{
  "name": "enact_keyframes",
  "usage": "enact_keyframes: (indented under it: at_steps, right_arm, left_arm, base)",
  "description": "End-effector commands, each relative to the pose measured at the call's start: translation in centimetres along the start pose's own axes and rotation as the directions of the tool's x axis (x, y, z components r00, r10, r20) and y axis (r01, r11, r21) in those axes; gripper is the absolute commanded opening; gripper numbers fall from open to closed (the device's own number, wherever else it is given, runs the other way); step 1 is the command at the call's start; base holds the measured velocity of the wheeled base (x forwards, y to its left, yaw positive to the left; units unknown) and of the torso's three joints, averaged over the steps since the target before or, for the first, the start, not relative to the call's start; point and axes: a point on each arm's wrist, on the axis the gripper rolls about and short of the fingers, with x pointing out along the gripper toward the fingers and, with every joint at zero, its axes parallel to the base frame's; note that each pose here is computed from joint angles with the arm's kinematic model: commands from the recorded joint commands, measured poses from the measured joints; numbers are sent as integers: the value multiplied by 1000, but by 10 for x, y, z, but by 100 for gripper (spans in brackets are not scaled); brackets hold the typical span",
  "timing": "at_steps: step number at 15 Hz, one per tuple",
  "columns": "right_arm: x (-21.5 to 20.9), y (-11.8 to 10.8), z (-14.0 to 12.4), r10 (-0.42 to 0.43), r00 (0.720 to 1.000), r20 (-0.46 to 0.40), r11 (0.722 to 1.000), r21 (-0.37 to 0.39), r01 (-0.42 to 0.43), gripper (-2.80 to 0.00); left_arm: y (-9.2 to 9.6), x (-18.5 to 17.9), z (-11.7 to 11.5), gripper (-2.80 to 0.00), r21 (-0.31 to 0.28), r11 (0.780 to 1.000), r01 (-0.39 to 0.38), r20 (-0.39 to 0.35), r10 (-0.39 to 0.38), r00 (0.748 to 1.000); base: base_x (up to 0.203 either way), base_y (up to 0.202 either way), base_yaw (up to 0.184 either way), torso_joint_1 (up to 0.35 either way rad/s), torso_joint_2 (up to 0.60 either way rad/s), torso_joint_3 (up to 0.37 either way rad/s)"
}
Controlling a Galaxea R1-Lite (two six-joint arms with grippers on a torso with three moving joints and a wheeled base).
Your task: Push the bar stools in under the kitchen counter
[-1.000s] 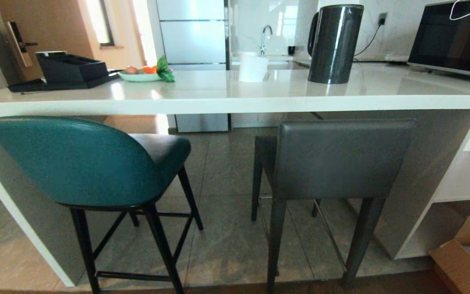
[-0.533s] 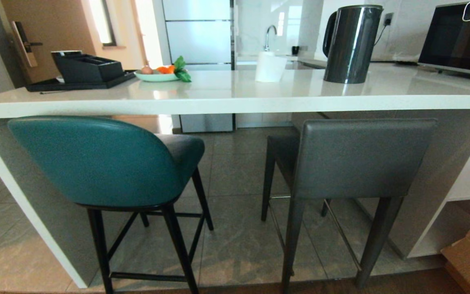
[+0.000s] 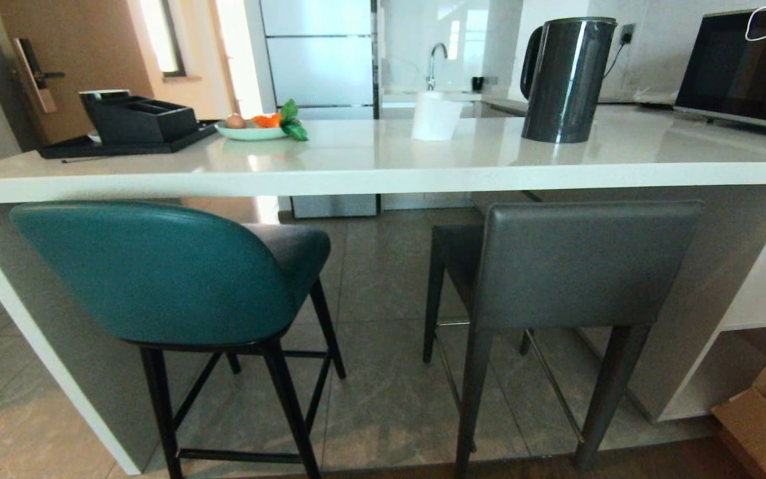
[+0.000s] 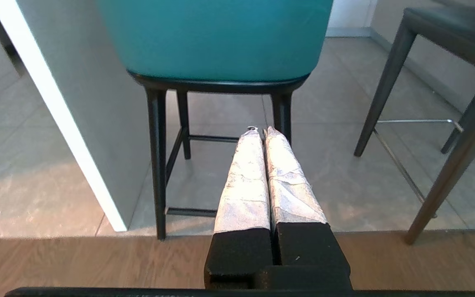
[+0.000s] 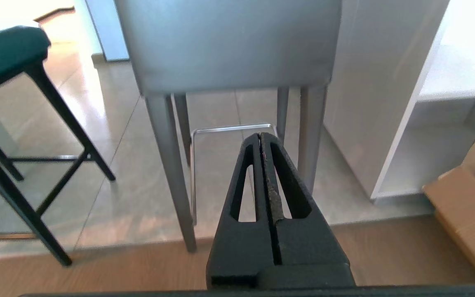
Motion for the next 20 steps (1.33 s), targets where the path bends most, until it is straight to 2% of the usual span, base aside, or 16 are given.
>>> enact_keyframes:
  at_steps: [1, 8, 20]
  right_arm:
    - [1, 0, -2, 0, 1000, -10, 1000, 0, 0, -280]
    - [0, 0, -1, 0, 1000, -9, 1000, 0, 0, -280]
    - [0, 0, -2, 0, 1000, -9, 1000, 0, 0, -280]
  left_arm:
    - [0, 0, 0, -280, 0, 1000, -1, -3, 1, 1000]
    - [0, 0, 0, -280, 0, 1000, -1, -3, 1, 1000]
    - [0, 0, 0, -280, 0, 1000, -1, -3, 1, 1000]
  base:
    - [0, 0, 0, 27, -120, -276]
    - [0, 0, 0, 150, -422, -253]
    - [0, 0, 0, 7, -17, -11]
